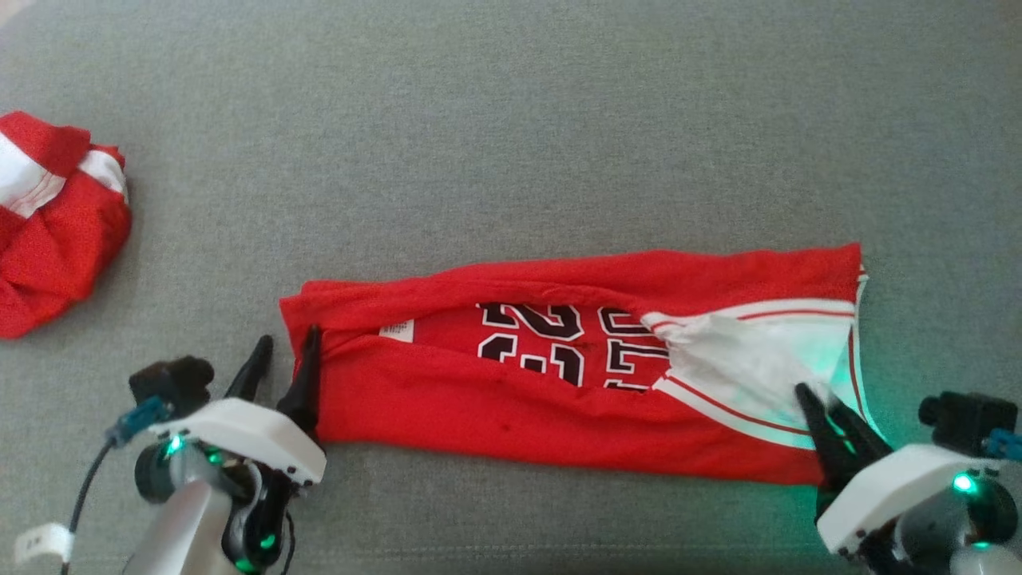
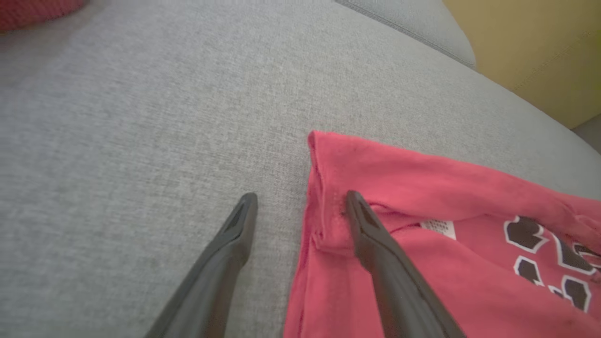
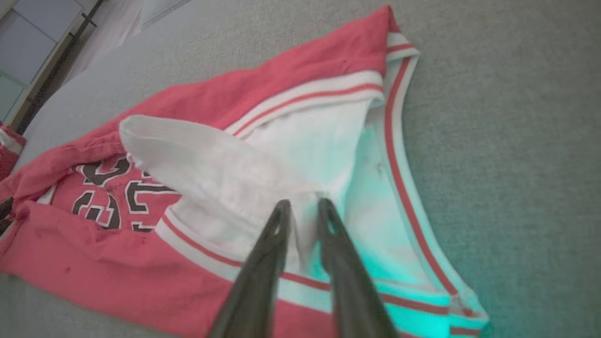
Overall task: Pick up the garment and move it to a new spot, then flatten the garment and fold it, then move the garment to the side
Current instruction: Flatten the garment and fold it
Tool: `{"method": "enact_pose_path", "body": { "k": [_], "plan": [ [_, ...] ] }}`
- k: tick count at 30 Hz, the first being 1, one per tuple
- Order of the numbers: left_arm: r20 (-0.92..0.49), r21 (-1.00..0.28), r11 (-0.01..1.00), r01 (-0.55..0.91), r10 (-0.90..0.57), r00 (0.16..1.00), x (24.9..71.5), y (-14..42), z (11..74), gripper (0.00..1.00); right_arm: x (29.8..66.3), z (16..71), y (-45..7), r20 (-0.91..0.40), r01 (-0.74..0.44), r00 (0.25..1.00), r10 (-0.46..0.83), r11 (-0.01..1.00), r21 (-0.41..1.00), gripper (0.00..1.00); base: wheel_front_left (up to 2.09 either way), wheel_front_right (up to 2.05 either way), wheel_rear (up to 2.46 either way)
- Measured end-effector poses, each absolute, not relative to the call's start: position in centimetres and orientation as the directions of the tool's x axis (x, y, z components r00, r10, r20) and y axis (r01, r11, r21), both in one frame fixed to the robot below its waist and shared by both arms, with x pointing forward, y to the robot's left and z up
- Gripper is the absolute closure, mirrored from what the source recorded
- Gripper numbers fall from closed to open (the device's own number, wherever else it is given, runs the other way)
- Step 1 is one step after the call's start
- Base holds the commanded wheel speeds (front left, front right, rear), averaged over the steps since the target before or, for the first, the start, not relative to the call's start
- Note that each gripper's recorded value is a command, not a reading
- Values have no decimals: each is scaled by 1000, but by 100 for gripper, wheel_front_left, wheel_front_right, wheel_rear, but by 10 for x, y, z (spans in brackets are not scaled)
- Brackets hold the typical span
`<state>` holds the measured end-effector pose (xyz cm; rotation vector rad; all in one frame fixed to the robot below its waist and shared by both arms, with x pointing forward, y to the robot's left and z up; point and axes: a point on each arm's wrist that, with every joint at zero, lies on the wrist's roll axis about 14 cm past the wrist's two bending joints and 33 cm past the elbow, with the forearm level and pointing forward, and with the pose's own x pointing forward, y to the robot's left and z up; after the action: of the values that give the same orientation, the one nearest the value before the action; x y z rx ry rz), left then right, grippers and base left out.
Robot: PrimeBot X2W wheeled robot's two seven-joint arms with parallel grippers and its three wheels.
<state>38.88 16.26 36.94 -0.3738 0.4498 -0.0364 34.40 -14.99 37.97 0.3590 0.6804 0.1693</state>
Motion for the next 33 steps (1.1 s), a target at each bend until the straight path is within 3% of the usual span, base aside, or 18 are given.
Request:
{"method": "enact_pose_path", "body": {
  "k": [8, 14, 20, 33],
  "plan": [
    [-357, -264, 962, -68, -32, 933, 377, 172, 382, 0, 354, 411, -154, -464, -75, 858, 220, 948, 310, 0, 0, 0, 0],
    [-198, -204, 978, -40, -1, 980, 387, 171, 429, 0, 372, 456, -165, -278, -93, 948, 157, 969, 230, 0, 0, 0, 0],
    [-19, -156, 987, 32, -35, 999, 394, 159, 484, 0, 384, 498, -165, -118, -126, 982, 145, 979, 158, 0, 0, 0, 0],
    [7, -105, 990, 90, -90, 996, 370, 144, 493, 0, 367, 504, -161, -103, -137, 983, 152, 981, 141, 0, 0, 0, 0]
  ]
}}
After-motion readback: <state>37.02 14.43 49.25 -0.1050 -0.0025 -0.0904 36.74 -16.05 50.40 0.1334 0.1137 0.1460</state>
